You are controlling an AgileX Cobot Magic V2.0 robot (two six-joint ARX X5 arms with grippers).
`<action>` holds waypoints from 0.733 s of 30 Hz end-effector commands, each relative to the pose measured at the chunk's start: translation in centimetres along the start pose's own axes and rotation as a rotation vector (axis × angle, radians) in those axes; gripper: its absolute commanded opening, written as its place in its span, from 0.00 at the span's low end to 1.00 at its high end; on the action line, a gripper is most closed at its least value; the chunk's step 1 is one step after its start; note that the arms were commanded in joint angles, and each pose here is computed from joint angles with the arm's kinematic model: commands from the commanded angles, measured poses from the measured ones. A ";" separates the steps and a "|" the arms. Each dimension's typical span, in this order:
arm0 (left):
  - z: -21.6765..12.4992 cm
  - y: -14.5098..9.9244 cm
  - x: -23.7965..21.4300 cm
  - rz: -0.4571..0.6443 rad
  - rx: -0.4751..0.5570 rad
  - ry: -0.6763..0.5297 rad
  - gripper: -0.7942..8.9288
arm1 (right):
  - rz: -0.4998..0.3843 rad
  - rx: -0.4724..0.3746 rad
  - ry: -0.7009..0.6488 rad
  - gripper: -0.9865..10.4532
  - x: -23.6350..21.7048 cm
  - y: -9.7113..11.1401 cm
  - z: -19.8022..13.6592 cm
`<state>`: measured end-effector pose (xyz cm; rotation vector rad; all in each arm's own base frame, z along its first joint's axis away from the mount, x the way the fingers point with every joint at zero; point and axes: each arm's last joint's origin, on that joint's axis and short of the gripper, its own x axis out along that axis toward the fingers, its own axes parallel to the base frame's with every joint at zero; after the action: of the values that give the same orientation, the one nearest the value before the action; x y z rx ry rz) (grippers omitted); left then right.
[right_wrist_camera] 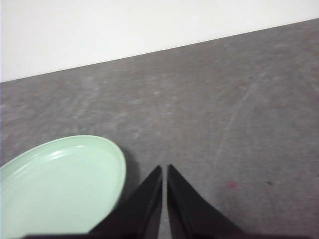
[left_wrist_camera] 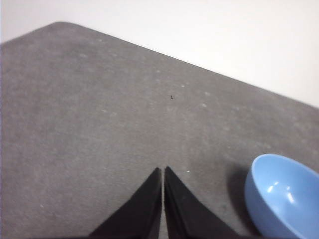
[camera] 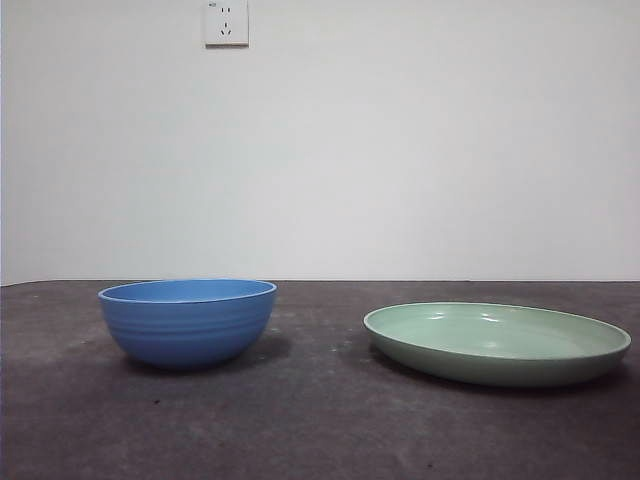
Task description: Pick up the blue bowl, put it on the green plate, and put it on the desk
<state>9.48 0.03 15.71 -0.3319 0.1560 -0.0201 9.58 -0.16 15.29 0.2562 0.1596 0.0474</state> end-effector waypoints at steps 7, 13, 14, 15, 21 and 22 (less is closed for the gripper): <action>1.4 -0.5 -0.6 -0.021 -0.141 -0.013 0.09 | 0.060 0.091 -0.036 0.10 -0.5 0.6 1.5; 4.4 -1.7 -2.1 -0.037 -0.119 -0.015 0.09 | 0.101 0.092 -0.102 0.10 -2.0 1.6 4.6; 5.1 -2.0 -2.4 -0.037 -0.110 -0.015 0.09 | 0.103 0.091 -0.107 0.10 -2.2 1.7 5.1; 5.6 -2.2 -2.6 -0.038 -0.098 -0.014 0.09 | 0.104 0.090 -0.108 0.10 -2.5 1.9 5.8; 9.6 -3.7 -3.6 -0.052 -0.002 0.020 0.09 | 0.122 0.017 -0.063 0.10 -4.1 3.2 9.7; 10.3 -4.0 -3.6 -0.065 0.019 0.041 0.09 | 0.130 0.001 -0.042 0.10 -4.2 3.4 10.3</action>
<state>7.61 -0.20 26.29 -0.3760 0.1983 -0.0765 7.08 0.28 25.92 0.3124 0.1064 0.1604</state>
